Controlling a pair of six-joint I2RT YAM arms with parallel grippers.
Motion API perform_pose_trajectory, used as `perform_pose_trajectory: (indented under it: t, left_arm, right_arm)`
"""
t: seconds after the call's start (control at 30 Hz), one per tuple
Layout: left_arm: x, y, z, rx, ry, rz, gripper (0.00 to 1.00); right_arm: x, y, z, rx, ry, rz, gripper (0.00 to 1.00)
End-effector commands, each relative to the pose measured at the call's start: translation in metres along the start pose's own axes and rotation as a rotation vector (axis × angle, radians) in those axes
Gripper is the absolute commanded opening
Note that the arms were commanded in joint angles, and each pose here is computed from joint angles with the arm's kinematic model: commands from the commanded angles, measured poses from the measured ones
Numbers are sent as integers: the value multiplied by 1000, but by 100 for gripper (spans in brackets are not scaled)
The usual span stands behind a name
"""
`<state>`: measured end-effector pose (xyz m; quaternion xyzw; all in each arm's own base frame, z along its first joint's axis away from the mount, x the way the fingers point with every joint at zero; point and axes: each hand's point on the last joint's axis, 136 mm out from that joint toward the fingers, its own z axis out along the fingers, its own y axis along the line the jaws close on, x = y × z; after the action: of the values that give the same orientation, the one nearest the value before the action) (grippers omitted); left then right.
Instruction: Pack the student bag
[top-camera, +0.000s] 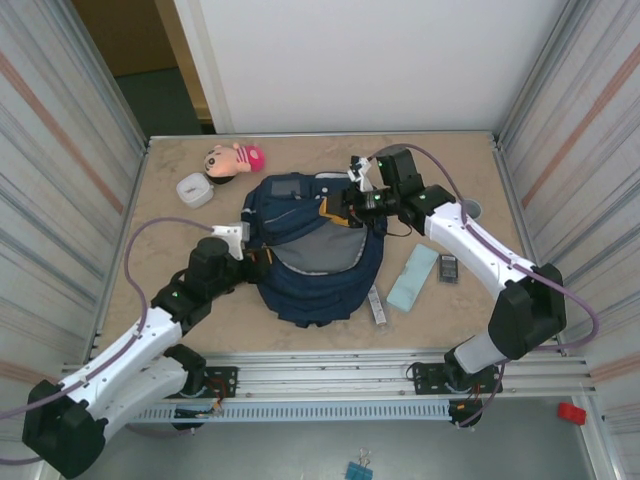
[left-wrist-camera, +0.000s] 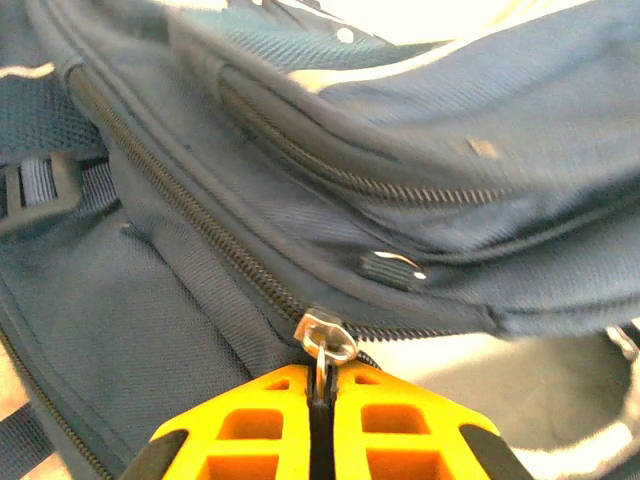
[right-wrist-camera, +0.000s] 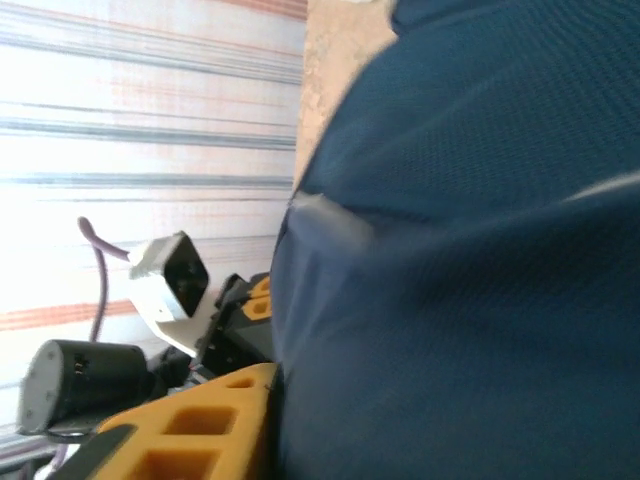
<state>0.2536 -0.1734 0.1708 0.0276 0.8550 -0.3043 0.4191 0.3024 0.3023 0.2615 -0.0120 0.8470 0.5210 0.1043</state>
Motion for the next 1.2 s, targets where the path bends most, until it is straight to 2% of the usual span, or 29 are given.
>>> perform_pose_trajectory:
  t: [0.0, 0.1, 0.2, 0.37, 0.4, 0.43, 0.5, 0.57, 0.63, 0.67, 0.8, 0.87, 1.17]
  left_arm:
    - [11, -12, -3, 76, 12, -10, 0]
    - [24, -31, -5, 121, 35, 30, 0]
    - [35, -47, -5, 147, 54, 63, 0]
    - [40, -60, -3, 170, 52, 82, 0]
    - [40, -59, -2, 160, 55, 82, 0]
    - [41, -56, 0, 142, 60, 87, 0]
    - [39, -47, 1, 88, 55, 98, 8]
    - [39, -31, 2, 6, 54, 98, 16]
    - [39, -20, 2, -29, 55, 90, 24]
    - [39, -18, 2, -29, 53, 87, 25]
    - [41, -12, 2, -29, 54, 84, 12]
    - [41, -9, 2, -41, 47, 96, 1]
    - [28, 28, 2, -178, 0, 70, 0]
  right_arm:
    - [-11, 20, -8, -80, -41, -29, 50]
    - [-13, 10, 0, -99, -115, 44, 58]
    - [-8, 3, 7, -104, -181, 88, 59]
    - [10, -14, 23, -30, -214, 104, 57]
    - [13, -17, 24, -13, -215, 99, 52]
    - [15, -21, 25, 7, -214, 95, 42]
    - [16, -22, 21, 21, -208, 77, 24]
    - [14, -17, 14, 22, -197, 47, 15]
    - [15, -7, 7, 19, -166, 6, 10]
    - [16, -2, 5, 17, -151, -10, 9]
    - [17, 9, 0, -14, -112, -34, 5]
    - [15, 11, -1, -30, -102, -33, 3]
    - [22, 40, -12, -87, -22, -97, 1]
